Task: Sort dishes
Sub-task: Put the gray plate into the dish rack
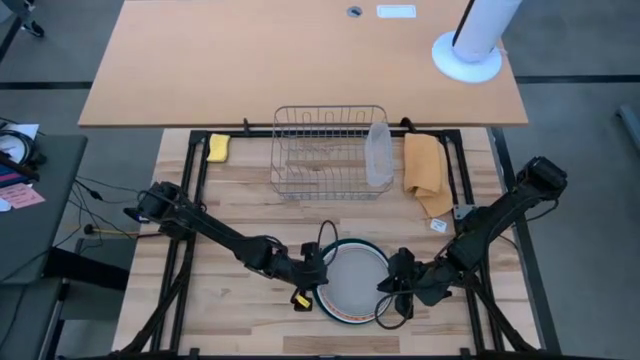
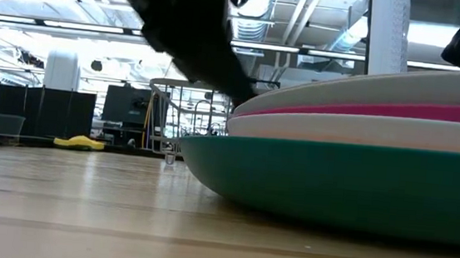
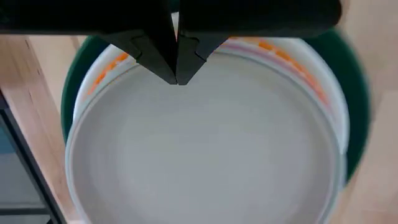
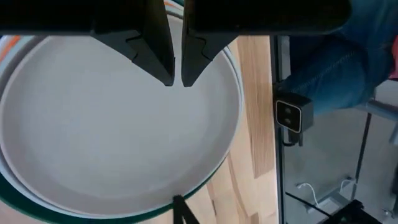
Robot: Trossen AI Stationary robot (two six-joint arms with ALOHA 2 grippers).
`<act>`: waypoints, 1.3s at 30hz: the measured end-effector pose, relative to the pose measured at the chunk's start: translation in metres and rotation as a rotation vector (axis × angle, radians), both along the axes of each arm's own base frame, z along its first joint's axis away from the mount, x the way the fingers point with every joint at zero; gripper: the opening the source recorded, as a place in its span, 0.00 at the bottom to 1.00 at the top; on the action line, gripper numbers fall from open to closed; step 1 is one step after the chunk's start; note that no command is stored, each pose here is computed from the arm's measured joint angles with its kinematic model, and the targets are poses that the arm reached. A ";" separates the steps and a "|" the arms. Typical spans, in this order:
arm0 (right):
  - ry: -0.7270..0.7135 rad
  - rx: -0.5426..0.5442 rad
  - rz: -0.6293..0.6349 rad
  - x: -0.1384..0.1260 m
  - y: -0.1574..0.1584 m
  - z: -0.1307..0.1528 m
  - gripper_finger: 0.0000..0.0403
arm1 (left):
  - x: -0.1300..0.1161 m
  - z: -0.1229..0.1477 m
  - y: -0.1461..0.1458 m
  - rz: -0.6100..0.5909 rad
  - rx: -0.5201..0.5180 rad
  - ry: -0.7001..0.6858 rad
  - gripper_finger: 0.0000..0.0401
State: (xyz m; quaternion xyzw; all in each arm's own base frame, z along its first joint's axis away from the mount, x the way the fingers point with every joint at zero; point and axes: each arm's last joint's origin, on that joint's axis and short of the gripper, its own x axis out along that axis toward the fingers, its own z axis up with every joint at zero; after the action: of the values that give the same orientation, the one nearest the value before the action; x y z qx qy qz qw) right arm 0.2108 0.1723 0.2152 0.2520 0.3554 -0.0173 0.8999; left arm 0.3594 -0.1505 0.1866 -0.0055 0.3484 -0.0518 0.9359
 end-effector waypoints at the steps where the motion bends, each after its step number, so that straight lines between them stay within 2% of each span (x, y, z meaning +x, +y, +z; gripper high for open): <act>1: -0.003 0.013 -0.008 0.000 0.000 0.000 0.08 | 0.001 -0.003 -0.001 0.000 0.002 0.003 0.00; 9: -0.069 0.076 -0.013 0.007 0.005 0.013 0.08 | 0.004 -0.017 0.000 0.017 0.021 0.043 0.00; 14: -0.064 0.063 -0.009 0.008 0.006 0.023 0.08 | 0.006 -0.023 0.001 0.017 0.019 0.052 0.00; 21: -0.064 -0.014 -0.081 0.012 0.001 0.036 0.08 | 0.006 -0.023 0.001 0.017 0.017 0.050 0.00; 25: -0.037 -0.103 -0.102 0.013 -0.004 0.046 0.09 | 0.006 -0.023 0.001 0.014 0.020 0.050 0.00; 29: -0.029 -0.241 -0.005 0.012 -0.004 0.057 0.13 | 0.006 -0.023 0.001 0.013 0.021 0.051 0.00; 32: -0.049 -0.344 0.121 0.013 -0.002 0.066 0.18 | 0.006 -0.023 0.001 0.012 0.021 0.050 0.00; 36: -0.075 -0.480 0.346 0.012 0.003 0.074 0.29 | 0.006 -0.023 0.001 0.011 0.021 0.050 0.00; 39: -0.073 -0.525 0.439 0.011 0.004 0.073 0.39 | 0.006 -0.023 0.001 0.012 0.021 0.050 0.00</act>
State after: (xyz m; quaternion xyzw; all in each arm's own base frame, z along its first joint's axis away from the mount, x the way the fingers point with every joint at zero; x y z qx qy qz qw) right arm 0.2215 0.1765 0.2884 -0.0702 0.3520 0.0948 0.9285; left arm 0.3656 -0.1496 0.1632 0.0012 0.3722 -0.0424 0.9272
